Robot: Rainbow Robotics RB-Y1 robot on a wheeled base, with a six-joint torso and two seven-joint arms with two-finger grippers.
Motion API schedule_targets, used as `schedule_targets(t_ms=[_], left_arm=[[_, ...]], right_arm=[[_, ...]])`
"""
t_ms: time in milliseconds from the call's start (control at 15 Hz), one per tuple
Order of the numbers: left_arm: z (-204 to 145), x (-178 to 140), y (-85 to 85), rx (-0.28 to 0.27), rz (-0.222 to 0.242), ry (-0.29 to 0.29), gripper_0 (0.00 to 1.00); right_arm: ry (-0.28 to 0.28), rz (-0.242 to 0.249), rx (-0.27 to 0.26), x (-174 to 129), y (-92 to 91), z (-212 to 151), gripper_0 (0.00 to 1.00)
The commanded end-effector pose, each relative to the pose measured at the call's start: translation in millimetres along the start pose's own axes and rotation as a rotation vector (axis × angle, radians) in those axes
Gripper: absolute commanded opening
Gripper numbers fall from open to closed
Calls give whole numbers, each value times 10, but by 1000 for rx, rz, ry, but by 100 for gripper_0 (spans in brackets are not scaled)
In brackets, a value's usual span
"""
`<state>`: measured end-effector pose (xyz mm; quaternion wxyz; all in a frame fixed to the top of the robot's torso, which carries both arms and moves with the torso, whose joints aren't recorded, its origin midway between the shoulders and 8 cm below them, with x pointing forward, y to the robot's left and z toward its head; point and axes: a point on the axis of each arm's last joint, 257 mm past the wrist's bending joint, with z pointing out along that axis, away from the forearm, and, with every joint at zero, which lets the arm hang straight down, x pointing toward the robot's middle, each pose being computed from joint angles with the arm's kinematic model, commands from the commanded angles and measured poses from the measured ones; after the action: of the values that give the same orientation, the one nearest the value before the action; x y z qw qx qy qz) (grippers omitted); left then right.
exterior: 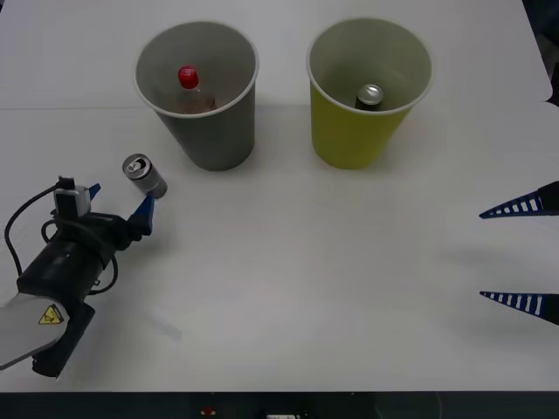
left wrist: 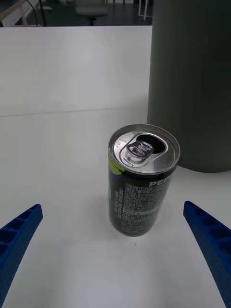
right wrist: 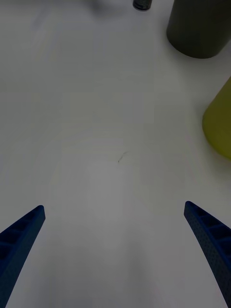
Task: Put the can into the green bin and the plastic bottle into the gray bin
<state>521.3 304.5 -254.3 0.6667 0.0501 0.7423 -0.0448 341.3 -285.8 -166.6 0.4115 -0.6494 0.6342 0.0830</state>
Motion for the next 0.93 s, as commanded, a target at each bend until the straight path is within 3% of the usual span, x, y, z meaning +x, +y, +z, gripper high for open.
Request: schedule_targets(t_ms=[67,333,600,867,933], left_arm=[[173,16,-66,-5,2,-10,100],[412,22,-127,-18,1,-22,100],[551,-1,-258,-18,-34,-21,100],[612,-4,-276,-12,-32,-15,100],[617,-13,-278,-11,-30,-16,87]], right_arm=[[0,0,0,0,0,0,100],[0,0,0,0,0,0,100],[0,0,0,0,0,0,100],[0,0,0,0,0,0,100],[0,0,0,0,0,0,100]])
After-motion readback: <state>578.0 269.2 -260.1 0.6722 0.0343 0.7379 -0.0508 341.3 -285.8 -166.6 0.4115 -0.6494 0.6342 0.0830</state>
